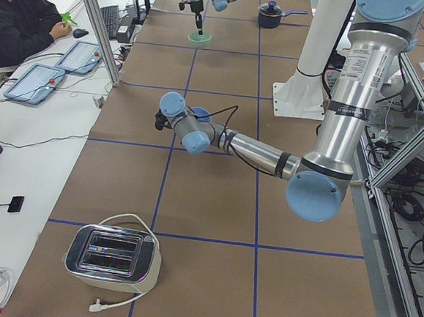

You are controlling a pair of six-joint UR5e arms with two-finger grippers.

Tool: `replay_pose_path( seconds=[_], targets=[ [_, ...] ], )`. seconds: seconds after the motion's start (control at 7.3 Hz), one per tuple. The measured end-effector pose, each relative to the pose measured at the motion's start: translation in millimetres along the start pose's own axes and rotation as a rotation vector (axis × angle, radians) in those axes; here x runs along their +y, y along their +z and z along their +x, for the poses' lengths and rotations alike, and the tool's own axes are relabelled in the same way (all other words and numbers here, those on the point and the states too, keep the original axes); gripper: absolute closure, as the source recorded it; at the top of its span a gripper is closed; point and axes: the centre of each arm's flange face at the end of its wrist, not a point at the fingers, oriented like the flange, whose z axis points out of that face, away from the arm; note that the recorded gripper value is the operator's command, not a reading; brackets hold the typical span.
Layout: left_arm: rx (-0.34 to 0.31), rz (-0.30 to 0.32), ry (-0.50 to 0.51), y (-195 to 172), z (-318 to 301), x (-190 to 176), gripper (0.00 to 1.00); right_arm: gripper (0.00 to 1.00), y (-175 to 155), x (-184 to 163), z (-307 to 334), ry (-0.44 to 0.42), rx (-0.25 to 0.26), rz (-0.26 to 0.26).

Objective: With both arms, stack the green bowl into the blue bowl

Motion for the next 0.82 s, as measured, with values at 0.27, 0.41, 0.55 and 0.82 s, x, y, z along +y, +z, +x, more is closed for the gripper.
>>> replay_pose_path(
  seconds=[0.27,0.41,0.55,0.82],
  targets=[
    [0.02,-0.031,-0.01,53,90,-3,1.0,1.0,3,-3,-51,0.012,-0.022,-0.005],
    [0.015,-0.036,-0.008,89,132,2,1.0,1.0,4,-3,-74,0.009,-0.033,-0.006],
    [0.009,-0.037,-0.009,123,171,5,1.0,1.0,4,-3,-90,-0.002,-0.047,-0.011],
    [-0.005,-0.025,-0.016,177,232,6,1.0,1.0,-1,-2,-109,-0.019,-0.087,-0.036]
  ],
)
